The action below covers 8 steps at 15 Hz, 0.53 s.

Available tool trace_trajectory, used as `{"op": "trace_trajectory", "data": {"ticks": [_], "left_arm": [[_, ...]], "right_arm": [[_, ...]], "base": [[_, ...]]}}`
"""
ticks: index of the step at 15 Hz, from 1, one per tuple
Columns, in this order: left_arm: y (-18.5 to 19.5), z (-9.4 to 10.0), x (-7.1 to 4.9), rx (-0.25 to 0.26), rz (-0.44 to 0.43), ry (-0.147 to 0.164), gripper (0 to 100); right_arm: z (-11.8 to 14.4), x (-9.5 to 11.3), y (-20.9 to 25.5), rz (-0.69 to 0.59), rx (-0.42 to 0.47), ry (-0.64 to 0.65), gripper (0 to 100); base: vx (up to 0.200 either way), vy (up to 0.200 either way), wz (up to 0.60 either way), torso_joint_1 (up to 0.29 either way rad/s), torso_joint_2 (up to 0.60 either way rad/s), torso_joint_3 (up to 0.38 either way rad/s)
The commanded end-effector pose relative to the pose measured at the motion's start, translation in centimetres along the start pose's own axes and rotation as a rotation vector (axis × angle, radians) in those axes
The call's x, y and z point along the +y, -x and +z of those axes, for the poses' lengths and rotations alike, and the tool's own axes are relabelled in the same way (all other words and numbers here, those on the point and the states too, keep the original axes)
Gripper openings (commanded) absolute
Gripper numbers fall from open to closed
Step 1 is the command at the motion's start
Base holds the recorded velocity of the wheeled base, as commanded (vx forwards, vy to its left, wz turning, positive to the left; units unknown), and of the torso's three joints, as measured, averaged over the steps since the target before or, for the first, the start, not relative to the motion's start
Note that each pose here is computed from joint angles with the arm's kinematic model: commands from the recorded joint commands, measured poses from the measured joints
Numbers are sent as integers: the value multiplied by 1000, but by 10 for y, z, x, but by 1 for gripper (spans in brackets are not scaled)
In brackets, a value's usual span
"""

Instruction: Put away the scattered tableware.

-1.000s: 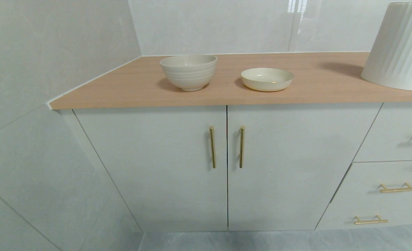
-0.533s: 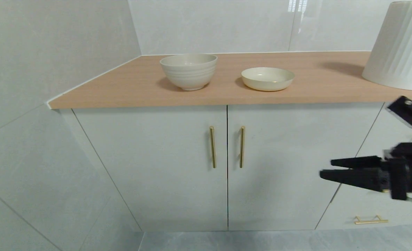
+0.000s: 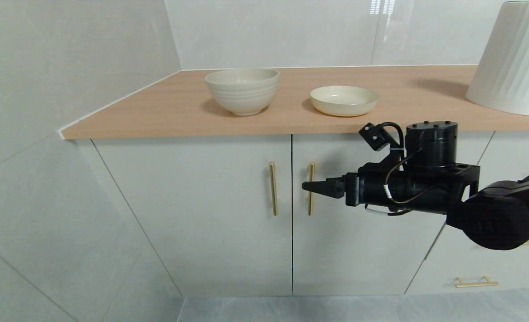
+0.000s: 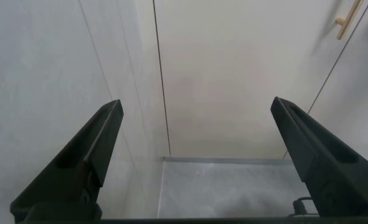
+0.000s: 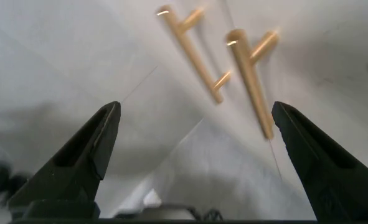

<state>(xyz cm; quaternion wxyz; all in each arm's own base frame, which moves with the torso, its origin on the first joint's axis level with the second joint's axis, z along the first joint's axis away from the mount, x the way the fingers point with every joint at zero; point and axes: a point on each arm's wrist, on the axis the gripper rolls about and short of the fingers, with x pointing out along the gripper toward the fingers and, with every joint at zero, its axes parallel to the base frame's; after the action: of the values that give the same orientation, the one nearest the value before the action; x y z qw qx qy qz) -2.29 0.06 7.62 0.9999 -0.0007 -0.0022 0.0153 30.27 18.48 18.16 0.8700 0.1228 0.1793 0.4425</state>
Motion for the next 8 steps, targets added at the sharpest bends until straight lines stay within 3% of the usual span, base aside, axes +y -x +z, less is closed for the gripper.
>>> {"op": "trace_trajectory", "data": {"ticks": [1,8], "left_arm": [[0,0,0,0,0,0,100],[0,0,0,0,0,0,100]], "right_arm": [[-22,-7,-25,-32,38,-22,100],[-34,-2,-45,-18,0,-9,100]], "base": [[0,0,0,0,0,0],[0,0,0,0,0,0]]}}
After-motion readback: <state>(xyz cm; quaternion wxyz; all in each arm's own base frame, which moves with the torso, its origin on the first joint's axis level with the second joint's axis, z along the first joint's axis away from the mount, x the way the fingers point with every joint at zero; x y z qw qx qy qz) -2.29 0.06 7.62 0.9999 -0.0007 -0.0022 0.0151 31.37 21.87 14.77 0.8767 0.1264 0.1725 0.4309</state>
